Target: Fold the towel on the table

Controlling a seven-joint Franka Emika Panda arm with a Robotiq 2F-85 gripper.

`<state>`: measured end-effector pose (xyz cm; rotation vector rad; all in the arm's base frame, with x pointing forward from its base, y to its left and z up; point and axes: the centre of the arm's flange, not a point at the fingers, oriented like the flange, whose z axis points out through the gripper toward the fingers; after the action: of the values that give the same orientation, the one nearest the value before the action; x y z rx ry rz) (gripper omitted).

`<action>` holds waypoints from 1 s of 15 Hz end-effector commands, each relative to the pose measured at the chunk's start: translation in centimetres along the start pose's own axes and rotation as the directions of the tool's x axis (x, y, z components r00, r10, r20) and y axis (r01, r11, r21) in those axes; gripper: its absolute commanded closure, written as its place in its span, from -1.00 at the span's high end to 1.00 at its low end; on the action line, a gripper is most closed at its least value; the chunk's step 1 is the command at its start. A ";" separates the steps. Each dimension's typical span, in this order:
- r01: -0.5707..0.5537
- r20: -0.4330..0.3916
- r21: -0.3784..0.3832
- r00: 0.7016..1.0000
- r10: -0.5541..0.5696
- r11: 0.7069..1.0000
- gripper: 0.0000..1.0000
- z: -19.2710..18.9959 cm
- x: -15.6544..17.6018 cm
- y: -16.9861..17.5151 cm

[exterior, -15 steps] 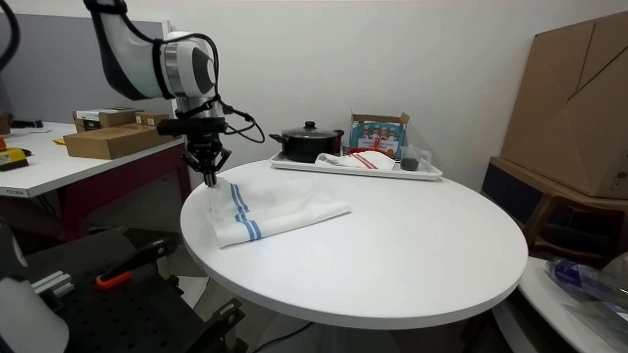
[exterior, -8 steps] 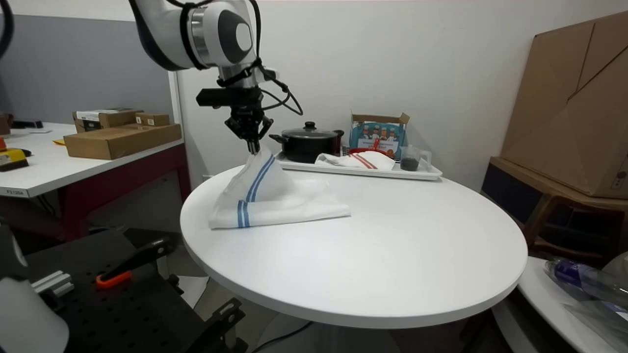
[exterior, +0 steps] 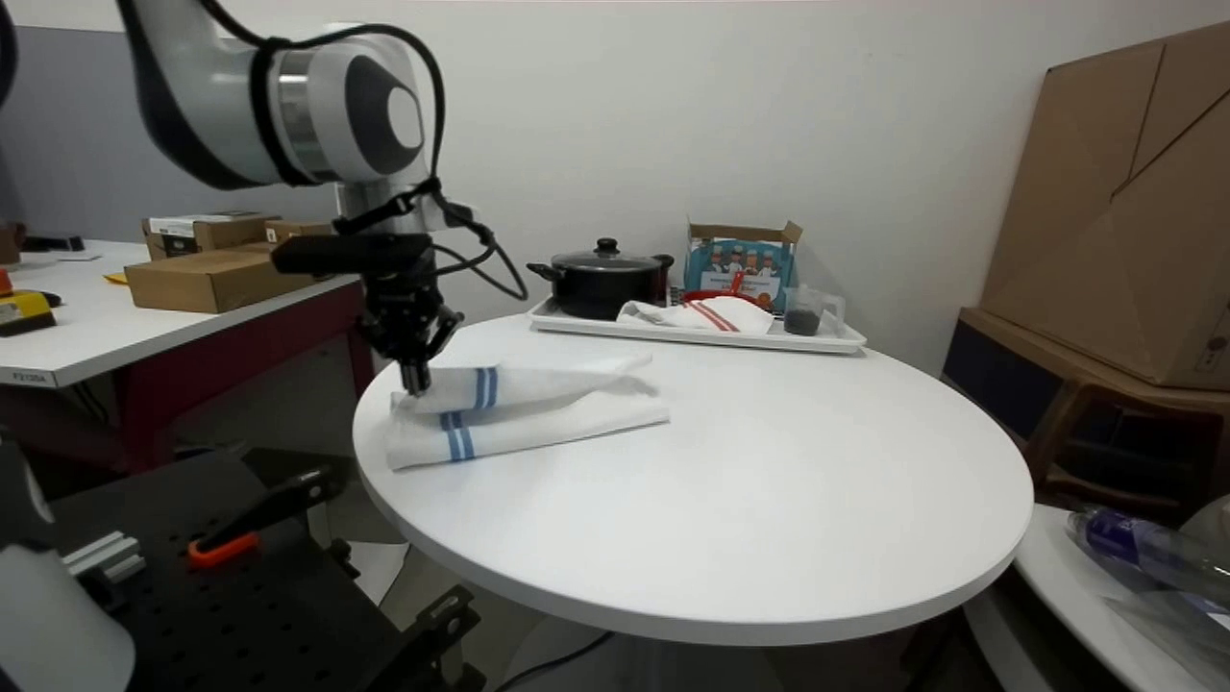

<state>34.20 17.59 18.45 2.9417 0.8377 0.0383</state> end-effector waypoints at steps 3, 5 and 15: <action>0.106 0.119 0.011 0.987 -0.106 0.994 -0.45 1.9 -4.9 -7.7; 0.095 0.147 -0.011 0.985 -0.092 0.995 -0.18 2.6 -4.6 -7.7; 0.045 0.206 -0.027 0.978 -0.039 0.999 1.00 2.5 -4.7 -6.9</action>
<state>28.10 21.43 14.84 2.8417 0.8800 -0.2112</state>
